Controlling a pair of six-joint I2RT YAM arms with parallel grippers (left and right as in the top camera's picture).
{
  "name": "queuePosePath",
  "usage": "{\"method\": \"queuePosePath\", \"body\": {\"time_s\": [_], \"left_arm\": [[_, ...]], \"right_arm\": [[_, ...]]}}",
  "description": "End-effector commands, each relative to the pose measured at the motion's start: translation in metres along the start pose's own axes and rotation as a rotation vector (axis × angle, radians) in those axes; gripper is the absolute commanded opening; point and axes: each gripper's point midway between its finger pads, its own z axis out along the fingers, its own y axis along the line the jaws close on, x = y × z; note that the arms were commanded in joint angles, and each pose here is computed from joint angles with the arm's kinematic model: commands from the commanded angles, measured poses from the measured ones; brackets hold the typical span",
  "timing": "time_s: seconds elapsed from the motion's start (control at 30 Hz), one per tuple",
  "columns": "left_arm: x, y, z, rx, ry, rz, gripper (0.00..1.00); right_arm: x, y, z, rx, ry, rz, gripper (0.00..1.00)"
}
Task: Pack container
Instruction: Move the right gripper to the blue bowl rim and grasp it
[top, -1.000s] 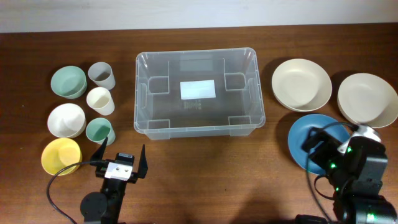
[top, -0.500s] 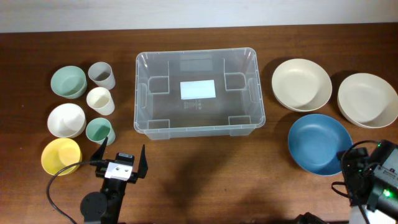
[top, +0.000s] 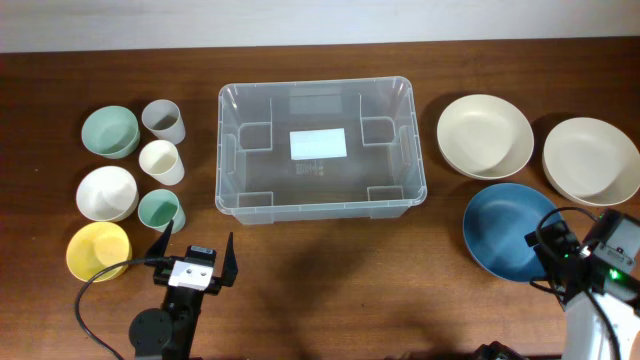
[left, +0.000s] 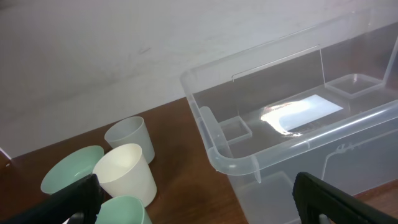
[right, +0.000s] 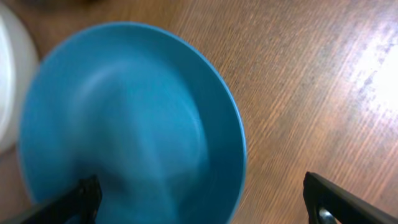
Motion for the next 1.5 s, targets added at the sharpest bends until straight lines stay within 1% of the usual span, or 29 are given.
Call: {"method": "queuePosePath", "body": {"time_s": [0.0, 0.1, 0.27, 0.57, 0.6, 0.73, 0.8, 0.9, 0.93, 1.03, 1.1, 1.27, 1.33, 1.43, 1.47], "left_arm": [[0.001, 0.0, 0.0, 0.002, -0.001, 0.004, 1.0], [0.001, 0.0, 0.0, 0.002, -0.001, 0.005, 1.0], [0.001, 0.0, 0.0, 0.002, -0.001, 0.004, 1.0], [0.001, 0.0, 0.0, 0.002, -0.001, 0.004, 1.0], [0.001, 0.0, 0.0, 0.002, -0.001, 0.004, 1.0], [0.001, 0.0, 0.0, 0.002, -0.001, 0.004, 1.0], [0.001, 0.0, 0.0, 0.002, -0.001, 0.004, 1.0], [0.001, 0.0, 0.0, 0.002, -0.001, 0.004, 1.0], [0.001, 0.0, 0.0, 0.002, -0.001, 0.005, 1.0], [0.001, 0.0, 0.0, 0.002, -0.001, 0.004, 1.0], [0.001, 0.0, 0.0, 0.002, -0.001, 0.004, 1.0], [0.001, 0.0, 0.0, 0.002, -0.001, 0.004, 1.0], [0.001, 0.0, 0.0, 0.002, -0.001, 0.004, 1.0], [0.001, 0.0, 0.0, 0.002, -0.001, 0.004, 1.0], [0.001, 0.0, 0.0, 0.002, -0.001, 0.004, 1.0]], "right_arm": [[0.005, -0.003, 0.019, 0.023, 0.053, -0.034, 0.99], [0.011, -0.007, 0.04, 0.062, 0.12, -0.033, 0.99], [0.02, -0.012, 0.056, 0.098, 0.178, -0.023, 0.99], [0.017, -0.011, 0.071, 0.099, 0.179, -0.014, 1.0], [0.017, -0.01, 0.071, 0.097, 0.178, -0.014, 0.96], [0.018, -0.009, 0.071, 0.092, 0.182, -0.01, 0.76], [0.019, -0.01, 0.071, 0.093, 0.184, -0.01, 0.72], [0.022, -0.012, 0.072, 0.097, 0.19, -0.005, 0.61], [0.023, -0.012, 0.073, 0.099, 0.192, -0.001, 0.59], [0.028, -0.016, 0.074, 0.108, 0.204, 0.017, 0.59], [0.029, -0.016, 0.075, 0.108, 0.203, 0.017, 0.56], [0.029, -0.016, 0.075, 0.108, 0.204, 0.017, 0.3], [0.03, -0.017, 0.075, 0.111, 0.207, 0.017, 0.23], [0.032, -0.018, 0.074, 0.117, 0.216, 0.017, 0.04], [0.033, -0.019, 0.074, 0.119, 0.22, 0.018, 0.04]]}}
